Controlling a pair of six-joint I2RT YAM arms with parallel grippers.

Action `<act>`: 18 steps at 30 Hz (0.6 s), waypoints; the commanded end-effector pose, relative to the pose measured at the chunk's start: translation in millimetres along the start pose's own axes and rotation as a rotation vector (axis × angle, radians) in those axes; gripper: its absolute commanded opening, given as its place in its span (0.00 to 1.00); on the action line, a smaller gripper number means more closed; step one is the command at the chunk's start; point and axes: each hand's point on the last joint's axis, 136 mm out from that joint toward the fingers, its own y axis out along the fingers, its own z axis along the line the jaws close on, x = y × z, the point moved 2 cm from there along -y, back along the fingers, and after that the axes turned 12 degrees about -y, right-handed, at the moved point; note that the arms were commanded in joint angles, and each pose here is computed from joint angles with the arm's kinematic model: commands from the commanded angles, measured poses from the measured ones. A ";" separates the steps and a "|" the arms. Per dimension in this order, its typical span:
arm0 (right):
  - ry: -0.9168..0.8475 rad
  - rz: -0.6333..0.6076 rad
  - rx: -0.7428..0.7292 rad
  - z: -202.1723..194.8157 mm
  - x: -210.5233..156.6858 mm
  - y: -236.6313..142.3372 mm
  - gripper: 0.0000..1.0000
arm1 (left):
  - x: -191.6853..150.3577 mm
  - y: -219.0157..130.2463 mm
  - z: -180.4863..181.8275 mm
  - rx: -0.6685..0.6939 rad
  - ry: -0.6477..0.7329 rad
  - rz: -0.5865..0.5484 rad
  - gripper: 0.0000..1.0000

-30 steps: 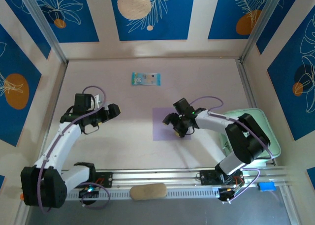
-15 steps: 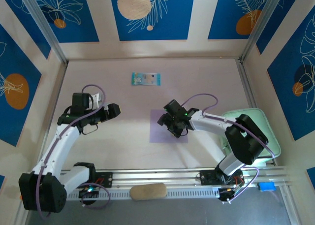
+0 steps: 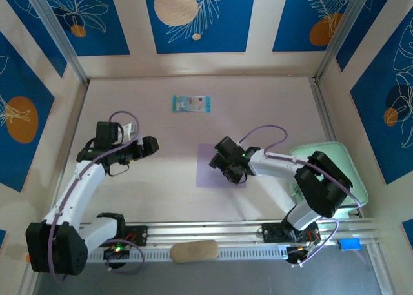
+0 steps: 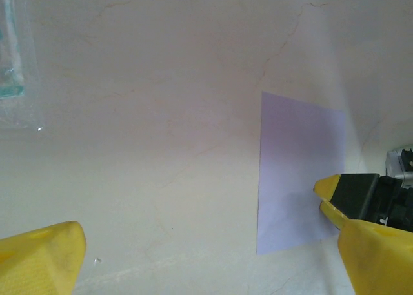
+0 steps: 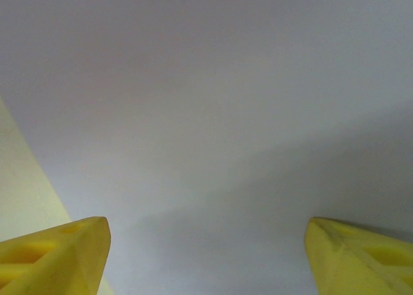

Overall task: Fold a paper plane with a square sheet of paper (pick it up from the middle)
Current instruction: Move the paper to the center of the table.

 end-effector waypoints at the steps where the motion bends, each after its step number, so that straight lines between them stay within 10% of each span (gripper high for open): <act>1: -0.011 -0.030 -0.040 -9.7 0.6 -4.2 0.80 | -3.8 -9.8 -4.8 -0.021 0.009 -0.004 1.00; 18: 0.064 -0.131 -0.143 -34.3 4.6 -18.4 0.81 | -13.1 -4.0 -11.5 -0.078 -0.014 0.057 1.00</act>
